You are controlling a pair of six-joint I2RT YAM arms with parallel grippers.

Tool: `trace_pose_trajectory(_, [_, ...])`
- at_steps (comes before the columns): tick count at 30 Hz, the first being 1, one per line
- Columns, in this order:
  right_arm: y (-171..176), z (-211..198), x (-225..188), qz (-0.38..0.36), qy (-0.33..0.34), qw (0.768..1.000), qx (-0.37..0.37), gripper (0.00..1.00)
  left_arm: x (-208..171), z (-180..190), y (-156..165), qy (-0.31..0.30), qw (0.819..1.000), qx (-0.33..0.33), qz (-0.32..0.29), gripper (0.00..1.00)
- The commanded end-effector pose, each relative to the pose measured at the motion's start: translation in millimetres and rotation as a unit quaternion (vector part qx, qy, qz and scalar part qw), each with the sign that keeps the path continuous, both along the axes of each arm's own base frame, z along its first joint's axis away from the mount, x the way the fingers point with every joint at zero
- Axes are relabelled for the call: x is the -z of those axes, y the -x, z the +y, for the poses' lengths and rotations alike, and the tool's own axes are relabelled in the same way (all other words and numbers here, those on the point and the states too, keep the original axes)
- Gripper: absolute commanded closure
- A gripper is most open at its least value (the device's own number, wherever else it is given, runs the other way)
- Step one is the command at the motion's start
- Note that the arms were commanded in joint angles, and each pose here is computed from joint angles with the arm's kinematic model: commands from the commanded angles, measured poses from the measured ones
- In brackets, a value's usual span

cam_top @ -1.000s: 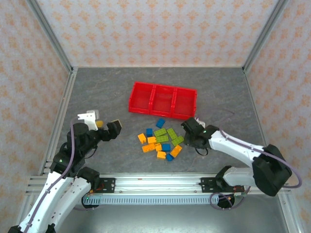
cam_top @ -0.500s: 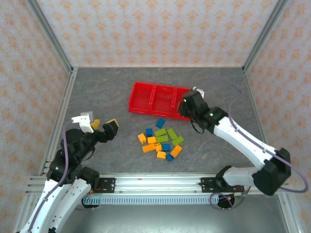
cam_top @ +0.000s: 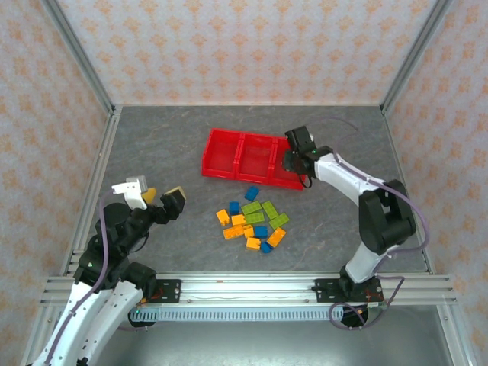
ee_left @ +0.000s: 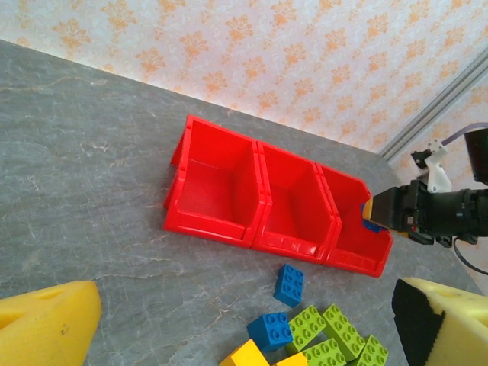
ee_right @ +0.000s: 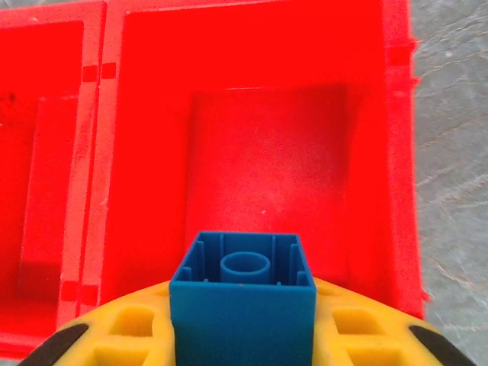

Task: Sort the legos into containers by color
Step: Place the lego in the container.

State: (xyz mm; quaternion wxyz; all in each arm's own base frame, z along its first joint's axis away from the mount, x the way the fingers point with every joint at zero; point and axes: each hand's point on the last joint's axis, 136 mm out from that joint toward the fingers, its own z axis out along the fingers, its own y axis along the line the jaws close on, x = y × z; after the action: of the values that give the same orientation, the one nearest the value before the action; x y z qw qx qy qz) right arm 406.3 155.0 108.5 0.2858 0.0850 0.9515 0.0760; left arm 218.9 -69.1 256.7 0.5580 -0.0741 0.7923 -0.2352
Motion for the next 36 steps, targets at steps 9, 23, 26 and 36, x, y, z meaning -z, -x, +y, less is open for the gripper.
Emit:
trace_pose_trajectory(9, [-22.8, 9.9, -2.3, -0.006, 0.012, 1.000, -0.020, 0.48, -4.9, 21.0, -8.6, 0.004, 0.999, -0.047, -0.018, 0.01])
trace_pose_trajectory(23, [1.5, 11.3, -48.9, -0.019, -0.021, 1.000, -0.002, 0.09, -6.5, 9.8, -7.7, 0.006, 0.999, -0.010, -0.033, 0.01])
trace_pose_trajectory(26, [14.8, 20.2, -54.4, -0.003, -0.042, 0.999, -0.007, 0.00, -6.7, 10.1, -7.9, 0.006, 0.999, -0.010, -0.033, 0.01])
trace_pose_trajectory(36, [60.8, 28.9, -75.9, -0.002, -0.087, 0.996, 0.014, 0.00, -7.8, 11.8, -7.1, 0.007, 0.999, -0.015, -0.036, 0.01])
